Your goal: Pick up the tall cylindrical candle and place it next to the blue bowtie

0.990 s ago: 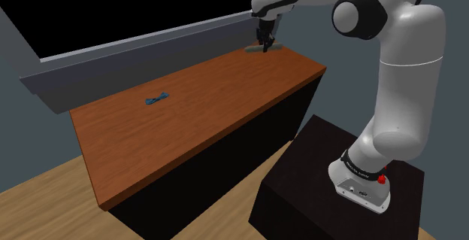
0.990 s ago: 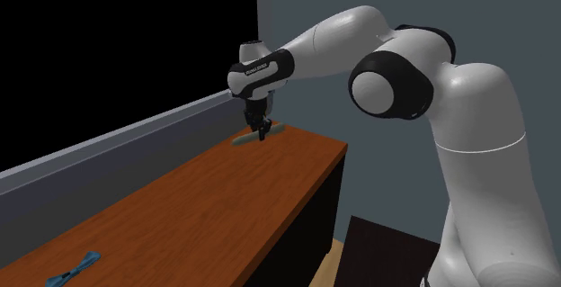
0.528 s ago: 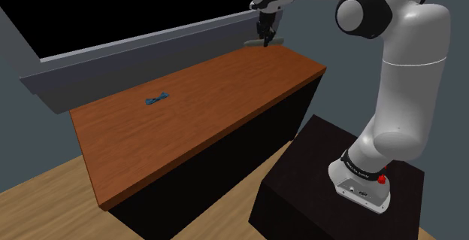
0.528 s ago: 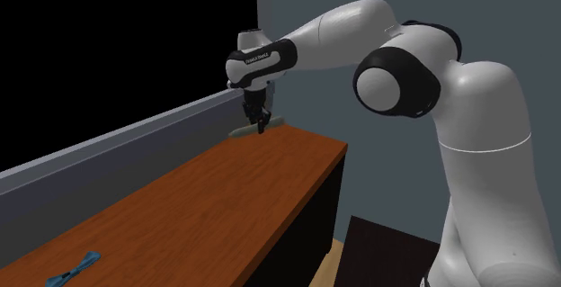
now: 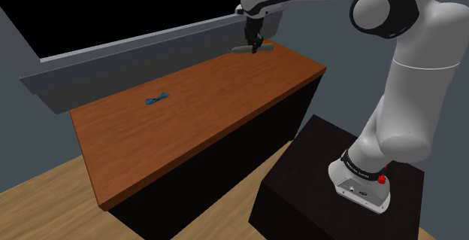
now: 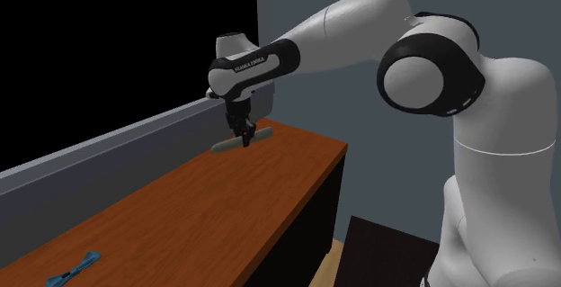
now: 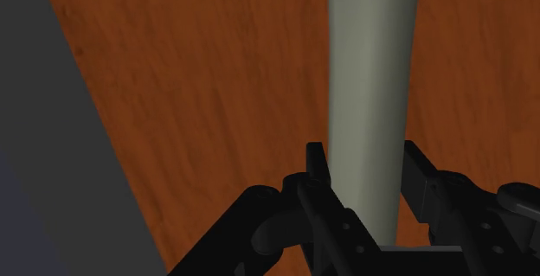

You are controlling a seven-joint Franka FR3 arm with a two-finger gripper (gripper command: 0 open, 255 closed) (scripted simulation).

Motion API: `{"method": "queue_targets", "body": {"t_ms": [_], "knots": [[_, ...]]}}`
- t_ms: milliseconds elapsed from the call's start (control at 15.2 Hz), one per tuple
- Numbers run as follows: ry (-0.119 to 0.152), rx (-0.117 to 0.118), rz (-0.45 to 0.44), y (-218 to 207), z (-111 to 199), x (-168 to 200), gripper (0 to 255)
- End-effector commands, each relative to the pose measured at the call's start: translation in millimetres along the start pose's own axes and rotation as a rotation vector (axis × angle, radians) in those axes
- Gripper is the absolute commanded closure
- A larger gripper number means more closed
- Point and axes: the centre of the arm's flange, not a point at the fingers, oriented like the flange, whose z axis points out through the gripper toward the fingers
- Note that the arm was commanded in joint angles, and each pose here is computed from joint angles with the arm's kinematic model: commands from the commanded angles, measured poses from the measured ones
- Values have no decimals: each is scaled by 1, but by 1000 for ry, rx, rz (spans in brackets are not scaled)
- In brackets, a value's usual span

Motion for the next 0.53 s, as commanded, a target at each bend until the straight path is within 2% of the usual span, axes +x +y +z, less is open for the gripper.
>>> {"method": "queue_targets", "body": {"t_ms": [0, 462], "knots": [[0, 0, 2, -9, -4, 22, 255], [0, 0, 2, -44, -12, 108, 255]]}}
